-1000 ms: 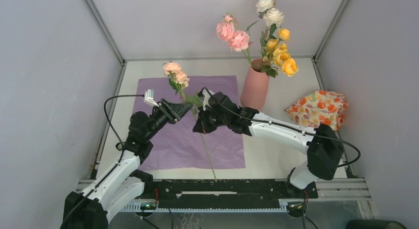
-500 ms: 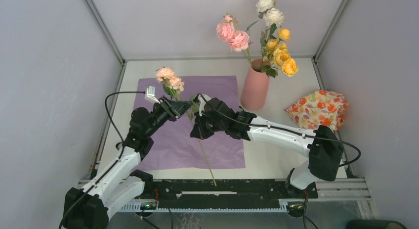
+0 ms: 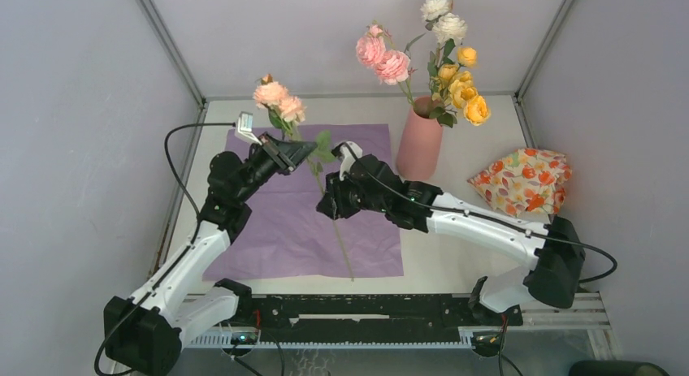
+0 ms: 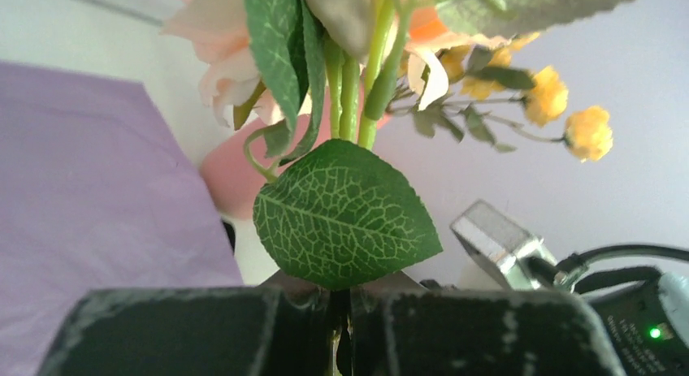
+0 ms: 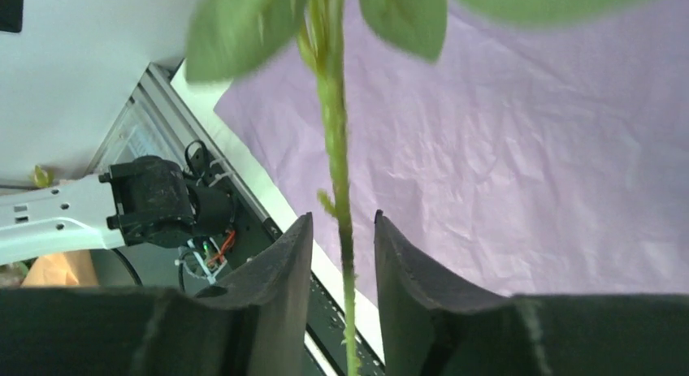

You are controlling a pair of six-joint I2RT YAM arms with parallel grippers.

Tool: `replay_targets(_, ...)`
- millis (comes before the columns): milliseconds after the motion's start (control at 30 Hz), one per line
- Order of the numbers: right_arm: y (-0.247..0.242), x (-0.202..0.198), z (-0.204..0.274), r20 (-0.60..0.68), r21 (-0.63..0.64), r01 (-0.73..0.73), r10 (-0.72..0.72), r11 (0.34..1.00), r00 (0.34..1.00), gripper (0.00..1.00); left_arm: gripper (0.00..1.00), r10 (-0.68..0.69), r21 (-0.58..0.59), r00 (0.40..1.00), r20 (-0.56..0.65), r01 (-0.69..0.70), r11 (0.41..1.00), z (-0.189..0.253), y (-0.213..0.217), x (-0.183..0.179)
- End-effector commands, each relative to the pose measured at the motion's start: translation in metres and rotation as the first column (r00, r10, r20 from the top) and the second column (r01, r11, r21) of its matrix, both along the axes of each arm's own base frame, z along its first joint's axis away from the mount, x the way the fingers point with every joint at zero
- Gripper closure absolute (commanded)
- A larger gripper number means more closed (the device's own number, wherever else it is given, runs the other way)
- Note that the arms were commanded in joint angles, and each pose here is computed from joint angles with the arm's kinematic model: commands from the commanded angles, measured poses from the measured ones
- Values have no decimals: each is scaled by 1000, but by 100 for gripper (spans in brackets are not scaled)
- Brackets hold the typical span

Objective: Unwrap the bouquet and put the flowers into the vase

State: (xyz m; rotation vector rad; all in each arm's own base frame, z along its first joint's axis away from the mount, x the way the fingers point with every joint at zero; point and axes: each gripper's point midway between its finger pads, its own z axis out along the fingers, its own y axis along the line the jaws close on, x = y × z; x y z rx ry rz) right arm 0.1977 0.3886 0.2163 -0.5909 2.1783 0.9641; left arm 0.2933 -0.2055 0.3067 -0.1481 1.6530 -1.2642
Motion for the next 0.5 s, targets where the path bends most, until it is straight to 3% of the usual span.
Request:
replay_targets(0,-31,20,37,75,43,126,-129,991,989,54,98,7,-90,977,214,12,996,88,-3,9)
replay_targets(67,-44,25,47,91,51,164,-168,985,982,47,98,-6,-116,968,251,36,993,110,-8,12)
replay_targets(233,-88,33,75,181,55,304,-309,951,934,46,98,-30,-134,934,357,82,988,170,-25,19)
replay_targets(333,-126,38,93,248,96,440,-449,893,858,41,98,-48,-116,905,422,107,988,203,-41,20)
replay_targets(467,-170,35,108,206,210,524,-561,825,802,31,97,-64,-38,864,499,95,995,233,-70,23)
